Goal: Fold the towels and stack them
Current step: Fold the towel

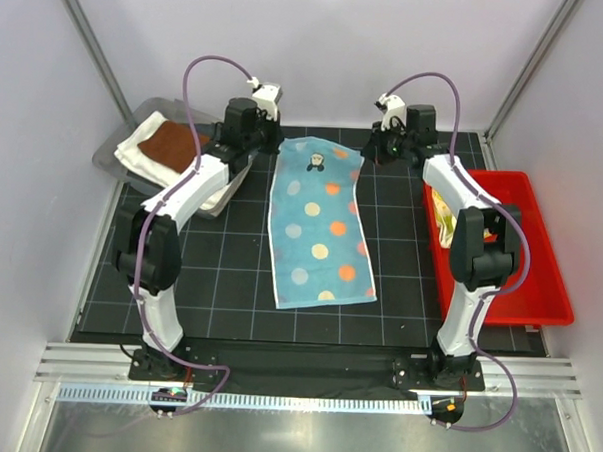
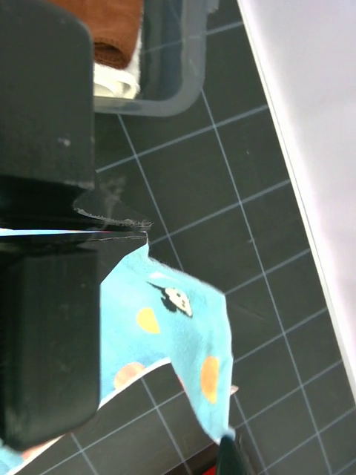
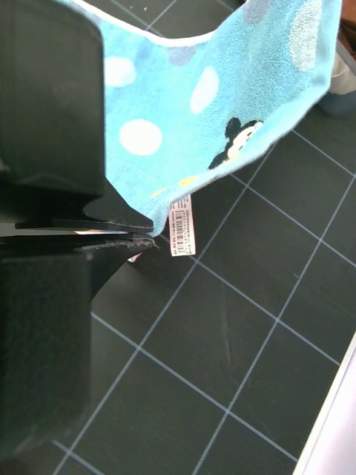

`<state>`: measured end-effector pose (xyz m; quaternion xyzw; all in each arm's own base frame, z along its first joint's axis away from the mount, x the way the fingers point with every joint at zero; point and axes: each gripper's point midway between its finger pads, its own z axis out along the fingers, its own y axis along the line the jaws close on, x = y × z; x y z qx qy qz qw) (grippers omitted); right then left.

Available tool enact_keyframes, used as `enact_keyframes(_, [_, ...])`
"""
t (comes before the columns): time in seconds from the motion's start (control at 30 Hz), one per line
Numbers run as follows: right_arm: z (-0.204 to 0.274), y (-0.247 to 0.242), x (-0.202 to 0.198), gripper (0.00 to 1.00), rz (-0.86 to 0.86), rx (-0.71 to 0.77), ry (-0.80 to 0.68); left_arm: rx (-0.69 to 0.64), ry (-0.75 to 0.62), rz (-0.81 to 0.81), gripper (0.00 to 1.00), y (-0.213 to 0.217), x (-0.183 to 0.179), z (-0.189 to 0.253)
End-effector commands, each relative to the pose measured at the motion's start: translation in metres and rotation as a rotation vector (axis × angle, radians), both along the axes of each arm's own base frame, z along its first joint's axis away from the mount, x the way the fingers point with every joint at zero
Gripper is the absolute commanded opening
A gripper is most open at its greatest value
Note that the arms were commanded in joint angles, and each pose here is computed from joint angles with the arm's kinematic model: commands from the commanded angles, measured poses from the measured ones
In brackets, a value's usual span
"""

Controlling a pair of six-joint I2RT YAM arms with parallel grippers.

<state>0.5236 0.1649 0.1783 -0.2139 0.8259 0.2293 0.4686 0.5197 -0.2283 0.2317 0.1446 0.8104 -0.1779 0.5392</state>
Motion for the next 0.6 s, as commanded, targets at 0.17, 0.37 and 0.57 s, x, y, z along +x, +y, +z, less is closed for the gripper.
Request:
enact_keyframes(0.17, [0.028,-0.007,-0.026,0.01,0.056,-0.085,-0.106,-0.05,-0.058,-0.152,0.0,-0.011,-0.044,0.025])
enact_keyframes(0.37, [0.016,-0.015,-0.073,0.01,-0.013,-0.023,-0.03,-0.069,0.065,-0.171,0.0,-0.008,-0.105,-0.015])
enact_keyframes(0.57, [0.003,-0.021,-0.11,0.01,-0.1,0.025,0.014,-0.004,0.092,-0.143,0.0,-0.003,-0.16,-0.026])
